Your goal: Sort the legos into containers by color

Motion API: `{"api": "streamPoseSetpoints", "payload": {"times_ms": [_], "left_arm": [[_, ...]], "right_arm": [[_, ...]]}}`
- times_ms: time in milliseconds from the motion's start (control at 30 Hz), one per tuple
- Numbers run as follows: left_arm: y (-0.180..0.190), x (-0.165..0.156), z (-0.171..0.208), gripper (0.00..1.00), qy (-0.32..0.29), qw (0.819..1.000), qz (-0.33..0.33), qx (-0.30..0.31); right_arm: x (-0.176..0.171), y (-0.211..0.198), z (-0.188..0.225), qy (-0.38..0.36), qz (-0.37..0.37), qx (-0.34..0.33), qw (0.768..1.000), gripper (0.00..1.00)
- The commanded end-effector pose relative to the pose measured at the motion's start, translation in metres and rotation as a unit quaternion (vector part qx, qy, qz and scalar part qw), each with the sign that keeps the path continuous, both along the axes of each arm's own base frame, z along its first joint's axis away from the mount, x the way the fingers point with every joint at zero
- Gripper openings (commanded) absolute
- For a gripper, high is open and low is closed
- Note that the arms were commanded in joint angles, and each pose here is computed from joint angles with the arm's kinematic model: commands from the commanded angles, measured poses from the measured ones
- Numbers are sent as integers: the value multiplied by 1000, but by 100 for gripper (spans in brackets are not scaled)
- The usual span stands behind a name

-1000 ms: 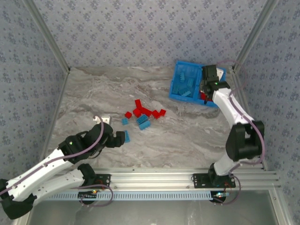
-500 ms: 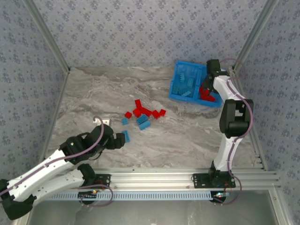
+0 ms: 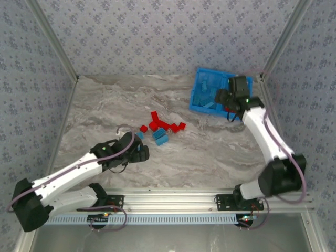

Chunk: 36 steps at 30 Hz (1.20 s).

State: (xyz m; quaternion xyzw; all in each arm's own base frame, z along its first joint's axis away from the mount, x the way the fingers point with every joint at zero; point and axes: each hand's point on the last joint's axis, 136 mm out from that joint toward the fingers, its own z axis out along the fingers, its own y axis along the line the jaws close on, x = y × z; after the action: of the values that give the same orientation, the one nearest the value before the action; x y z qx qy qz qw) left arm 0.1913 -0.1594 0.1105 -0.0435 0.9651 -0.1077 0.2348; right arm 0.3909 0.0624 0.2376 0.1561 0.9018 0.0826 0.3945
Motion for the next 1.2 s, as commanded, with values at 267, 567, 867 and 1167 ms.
{"api": "streamPoseSetpoints", "payload": {"times_ms": [267, 567, 867, 1167], "left_arm": [[-28, 30, -57, 93, 59, 998, 2, -4], [-21, 33, -94, 55, 92, 995, 19, 37], [-24, 35, -54, 21, 67, 998, 13, 14], [-123, 93, 76, 24, -64, 991, -103, -64]], "right_arm": [[-96, 72, 24, -32, 129, 76, 988, 84], [-115, 69, 12, -12, 131, 61, 989, 87], [-122, 74, 23, -21, 140, 63, 988, 87], [-134, 73, 42, -56, 136, 64, 987, 88]]}}
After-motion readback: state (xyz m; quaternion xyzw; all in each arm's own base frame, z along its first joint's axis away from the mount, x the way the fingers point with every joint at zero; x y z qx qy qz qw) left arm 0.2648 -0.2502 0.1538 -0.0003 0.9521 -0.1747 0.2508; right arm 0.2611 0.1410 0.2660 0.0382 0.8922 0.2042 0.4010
